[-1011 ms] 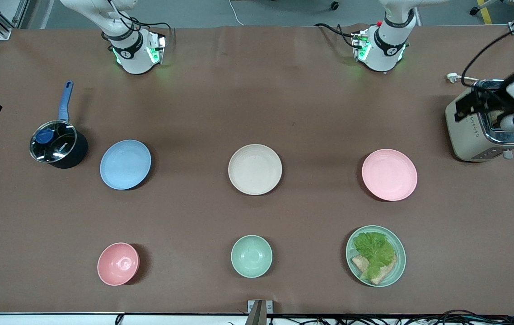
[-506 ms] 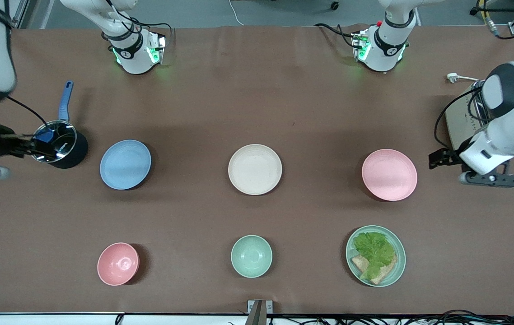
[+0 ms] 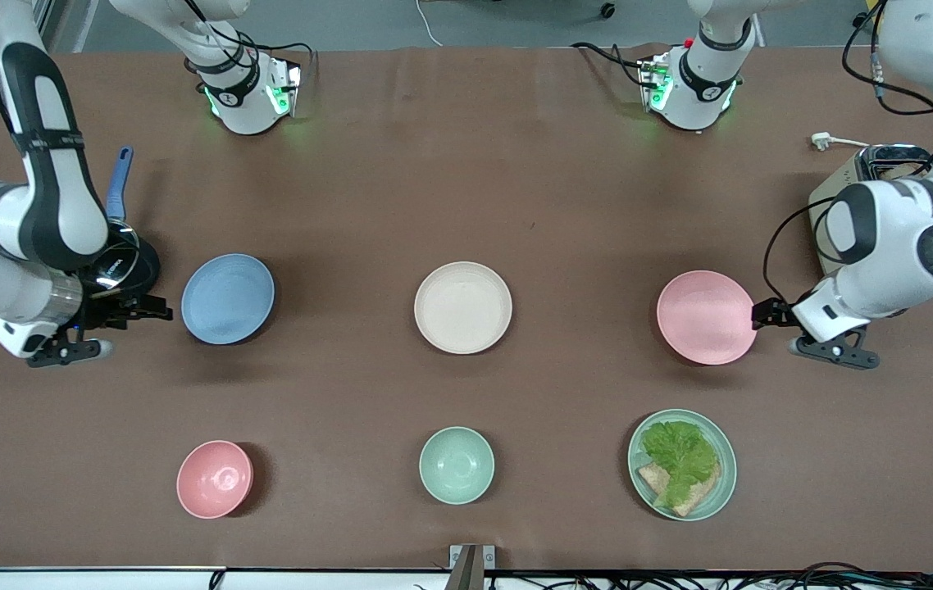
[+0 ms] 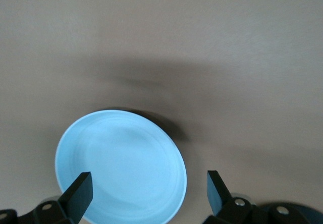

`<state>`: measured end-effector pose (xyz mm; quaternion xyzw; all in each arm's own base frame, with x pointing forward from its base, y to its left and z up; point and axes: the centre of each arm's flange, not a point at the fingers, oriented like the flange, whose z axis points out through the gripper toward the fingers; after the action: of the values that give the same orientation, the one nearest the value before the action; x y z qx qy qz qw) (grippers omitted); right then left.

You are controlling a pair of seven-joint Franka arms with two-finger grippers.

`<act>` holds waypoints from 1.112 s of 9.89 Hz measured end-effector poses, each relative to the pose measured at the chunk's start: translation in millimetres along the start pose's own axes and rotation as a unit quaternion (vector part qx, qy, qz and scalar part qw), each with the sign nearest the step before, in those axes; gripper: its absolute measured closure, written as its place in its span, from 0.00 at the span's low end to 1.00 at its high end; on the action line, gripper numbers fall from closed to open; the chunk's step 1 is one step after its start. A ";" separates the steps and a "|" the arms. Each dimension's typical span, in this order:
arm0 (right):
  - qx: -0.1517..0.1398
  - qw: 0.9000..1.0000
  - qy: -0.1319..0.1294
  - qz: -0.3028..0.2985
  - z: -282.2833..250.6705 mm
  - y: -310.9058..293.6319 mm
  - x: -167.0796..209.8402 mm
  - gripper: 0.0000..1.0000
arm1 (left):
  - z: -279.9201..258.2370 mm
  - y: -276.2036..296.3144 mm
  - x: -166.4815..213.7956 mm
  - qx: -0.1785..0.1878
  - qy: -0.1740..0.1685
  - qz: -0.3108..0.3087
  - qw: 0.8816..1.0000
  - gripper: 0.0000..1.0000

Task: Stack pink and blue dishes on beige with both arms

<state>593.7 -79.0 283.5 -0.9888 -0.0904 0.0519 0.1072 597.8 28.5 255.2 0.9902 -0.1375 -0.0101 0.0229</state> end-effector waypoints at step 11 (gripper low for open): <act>0.087 0.996 0.000 -0.029 108.6 53.3 -48.4 0.48 | 55.9 -13.0 -10.7 -0.019 -0.030 0.006 0.999 0.64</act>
<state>542.0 -117.4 170.2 -0.9726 -0.1140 0.0564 0.1947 589.6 41.6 198.8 0.9880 -0.1439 -0.0427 0.0378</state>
